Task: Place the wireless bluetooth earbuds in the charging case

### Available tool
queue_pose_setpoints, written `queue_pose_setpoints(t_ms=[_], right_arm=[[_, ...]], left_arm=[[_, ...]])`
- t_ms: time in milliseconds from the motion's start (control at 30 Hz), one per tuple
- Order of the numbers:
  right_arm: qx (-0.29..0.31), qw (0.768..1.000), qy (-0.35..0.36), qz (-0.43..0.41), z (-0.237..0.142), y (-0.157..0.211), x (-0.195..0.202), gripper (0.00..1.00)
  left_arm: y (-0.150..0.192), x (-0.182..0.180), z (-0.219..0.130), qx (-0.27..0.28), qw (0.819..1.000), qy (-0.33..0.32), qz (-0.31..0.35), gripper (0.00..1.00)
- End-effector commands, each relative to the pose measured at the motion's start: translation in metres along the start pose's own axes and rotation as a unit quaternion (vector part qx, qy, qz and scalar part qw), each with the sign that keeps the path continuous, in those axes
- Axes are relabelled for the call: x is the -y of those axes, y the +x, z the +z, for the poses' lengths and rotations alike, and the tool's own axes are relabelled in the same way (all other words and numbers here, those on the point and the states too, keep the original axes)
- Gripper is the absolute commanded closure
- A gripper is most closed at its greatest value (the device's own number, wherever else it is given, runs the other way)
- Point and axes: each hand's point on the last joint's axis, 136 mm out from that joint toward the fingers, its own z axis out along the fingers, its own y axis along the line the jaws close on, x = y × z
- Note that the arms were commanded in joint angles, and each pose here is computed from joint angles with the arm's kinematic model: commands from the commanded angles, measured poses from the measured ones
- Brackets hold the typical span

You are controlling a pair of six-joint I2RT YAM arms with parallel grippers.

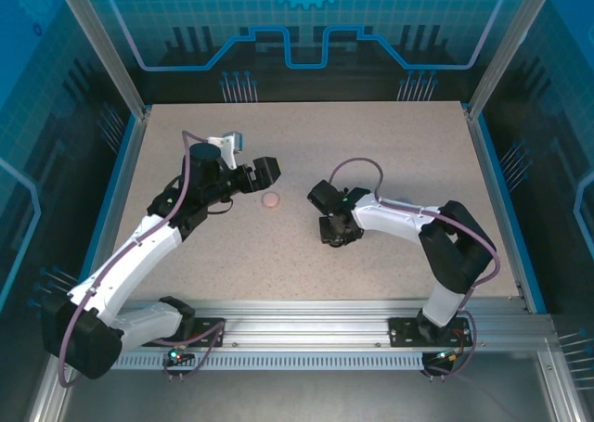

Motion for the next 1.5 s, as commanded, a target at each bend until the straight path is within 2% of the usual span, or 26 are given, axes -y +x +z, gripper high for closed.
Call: queue_pose_setpoints(t_ms=[0,133,267,500,667,900,1033,1167,1367,1467], right_arm=[[-0.011,1.0,0.018,0.007,0.015,0.003,-0.002,0.7],[-0.033,0.999,0.025,0.006,0.028,0.011,-0.003,0.68],[-0.052,0.998,0.036,0.004,0.035,0.017,-0.004,0.55],[-0.065,0.997,0.044,-0.001,0.037,0.02,-0.006,0.46],[-0.07,0.997,0.045,-0.006,0.034,0.02,-0.006,0.49],[-0.066,0.997,0.028,-0.011,0.027,0.015,-0.01,0.69],[-0.037,0.999,-0.013,0.014,0.002,-0.007,-0.018,0.7],[0.007,0.995,-0.072,0.065,-0.036,-0.046,-0.024,0.71],[0.066,0.969,-0.161,0.177,-0.091,-0.114,-0.024,0.72],[0.076,0.953,-0.19,0.223,-0.107,-0.137,-0.026,0.71]], left_arm=[[-0.001,-0.001,0.0,0.006,1.0,-0.009,-0.002,0.01],[0.001,-0.001,0.004,0.005,1.0,-0.011,0.0,0.01],[0.001,-0.001,0.006,0.002,1.0,-0.013,0.003,0.01],[-0.001,0.001,0.008,0.001,1.0,-0.012,0.01,0.01],[-0.002,0.003,0.008,0.001,1.0,-0.009,0.015,0.01],[0.004,-0.001,0.011,-0.002,1.0,-0.008,0.014,0.01],[0.013,-0.007,0.015,0.011,1.0,0.006,0.007,0.01],[0.024,-0.017,0.019,0.043,0.999,0.032,-0.006,0.01],[0.039,-0.023,0.031,0.056,0.996,0.067,-0.011,0.01],[0.046,-0.024,0.042,0.059,0.995,0.081,-0.012,0.01]])
